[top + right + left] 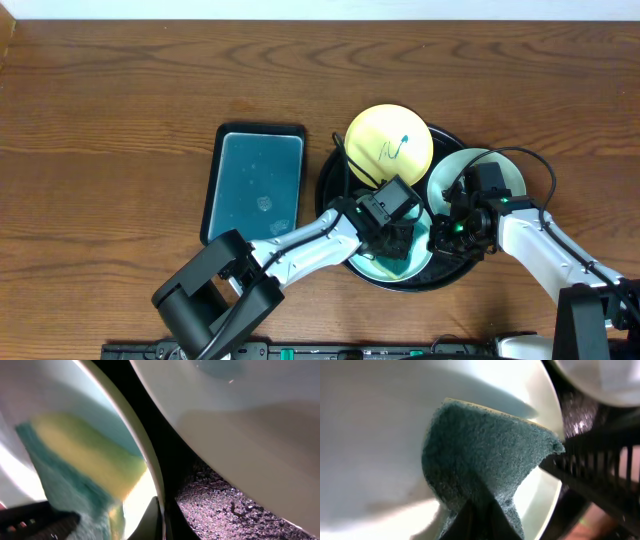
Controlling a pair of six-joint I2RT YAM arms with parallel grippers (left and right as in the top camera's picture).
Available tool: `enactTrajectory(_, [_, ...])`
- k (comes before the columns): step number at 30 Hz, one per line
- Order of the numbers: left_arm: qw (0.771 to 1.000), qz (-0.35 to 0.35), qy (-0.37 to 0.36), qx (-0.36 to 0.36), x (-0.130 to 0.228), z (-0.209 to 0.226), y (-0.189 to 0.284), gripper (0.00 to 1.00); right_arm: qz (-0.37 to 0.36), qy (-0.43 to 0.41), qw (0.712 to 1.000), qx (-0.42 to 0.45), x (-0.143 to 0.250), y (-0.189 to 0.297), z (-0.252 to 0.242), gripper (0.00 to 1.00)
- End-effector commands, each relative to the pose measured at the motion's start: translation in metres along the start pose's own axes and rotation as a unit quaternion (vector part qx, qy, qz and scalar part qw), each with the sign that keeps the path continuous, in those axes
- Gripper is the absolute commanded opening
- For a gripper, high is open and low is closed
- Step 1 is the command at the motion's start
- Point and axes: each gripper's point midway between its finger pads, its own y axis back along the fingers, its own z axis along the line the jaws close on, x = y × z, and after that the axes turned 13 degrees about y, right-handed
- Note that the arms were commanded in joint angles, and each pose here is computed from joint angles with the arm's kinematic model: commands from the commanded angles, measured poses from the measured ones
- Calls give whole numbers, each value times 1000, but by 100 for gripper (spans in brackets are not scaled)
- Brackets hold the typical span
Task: Clean dirty plates on tray and stack at the side
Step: 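Scrub the front pale green plate with the sponge in the left gripper, then return the sponge to the blue tray with the left gripper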
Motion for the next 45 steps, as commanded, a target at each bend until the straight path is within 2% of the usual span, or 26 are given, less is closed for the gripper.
enactTrajectory(1, [992,-95,12,-87,-38,41,1,8,12,1,1000,-9,6,-3,3,1])
enactTrajectory(6, [979,-155,-5,-134,-68,63,13,8,12,1,1000,-9,6,-3,3,1])
enactTrajectory(10, [975,-161,-21,-151,-76,73,17,8,12,1,1000,-8,6,-3,3,1])
enactTrajectory(15, [975,-144,-15,-171,-70,86,18,8,11,1,1000,-8,6,-3,3,1])
enactTrajectory(23, [973,-90,-1,-213,-42,106,30,8,11,1,1000,-8,6,-3,3,1])
enactTrajectory(30, [986,-84,-2,-143,-36,74,54,7,11,1,1000,-2,6,-3,0,1])
enactTrajectory(35, [987,-121,-9,-101,-43,51,87,8,9,1,1000,14,5,-3,-5,1])
enactTrajectory(42, [984,-163,-13,-70,-52,38,122,8,5,3,1000,15,3,-3,-6,15])
enactTrajectory(45, [983,-169,-12,-74,-57,45,129,8,2,4,1000,15,1,-3,-5,17])
